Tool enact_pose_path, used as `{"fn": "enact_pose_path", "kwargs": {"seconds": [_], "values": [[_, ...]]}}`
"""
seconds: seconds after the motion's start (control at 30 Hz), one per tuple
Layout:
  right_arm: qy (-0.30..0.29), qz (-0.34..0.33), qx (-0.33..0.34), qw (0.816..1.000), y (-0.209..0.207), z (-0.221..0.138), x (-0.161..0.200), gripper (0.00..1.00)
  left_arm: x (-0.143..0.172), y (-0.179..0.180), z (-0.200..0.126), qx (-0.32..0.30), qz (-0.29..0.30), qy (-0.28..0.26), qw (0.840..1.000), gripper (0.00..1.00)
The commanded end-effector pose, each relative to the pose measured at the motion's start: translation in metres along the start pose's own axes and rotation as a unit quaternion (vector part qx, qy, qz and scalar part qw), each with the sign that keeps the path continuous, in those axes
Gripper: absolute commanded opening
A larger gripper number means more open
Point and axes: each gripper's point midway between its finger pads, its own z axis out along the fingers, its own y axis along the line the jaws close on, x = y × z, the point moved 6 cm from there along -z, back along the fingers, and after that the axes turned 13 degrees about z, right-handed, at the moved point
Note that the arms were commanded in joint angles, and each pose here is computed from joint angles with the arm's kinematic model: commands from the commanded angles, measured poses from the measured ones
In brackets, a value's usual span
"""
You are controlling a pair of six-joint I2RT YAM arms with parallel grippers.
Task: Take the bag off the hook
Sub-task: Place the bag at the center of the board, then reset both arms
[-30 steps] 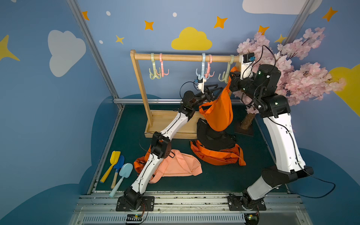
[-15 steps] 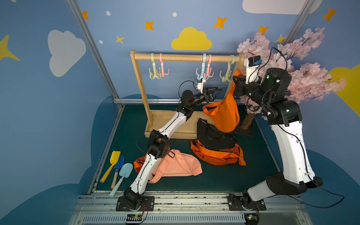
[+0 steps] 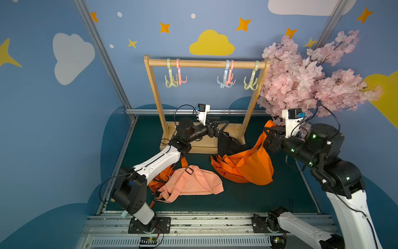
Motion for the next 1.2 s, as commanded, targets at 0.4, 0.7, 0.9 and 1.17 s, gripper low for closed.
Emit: {"fn": "enact_pose_path", "kwargs": {"seconds": [0.4, 0.7, 0.9, 1.17], "values": [[0.096, 0.091, 0.252, 0.959, -0.134, 0.061, 0.028, 0.82, 0.006, 0.015, -0.171, -0.367, 0.028, 0.066, 0.927, 0.95], [0.141, 0.144, 0.224, 0.953, -0.164, 0.083, 0.015, 0.8, 0.021, 0.034, -0.213, -0.42, 0.003, 0.078, 0.904, 0.95], [0.242, 0.212, 0.203, 0.925, -0.138, 0.055, 0.1, 0.83, 0.029, 0.032, -0.216, -0.416, 0.0, 0.109, 0.903, 0.95], [0.322, 0.257, 0.161, 0.897, -0.119, 0.056, 0.176, 0.84, 0.04, 0.036, -0.219, -0.421, -0.007, 0.133, 0.897, 0.95]]}}
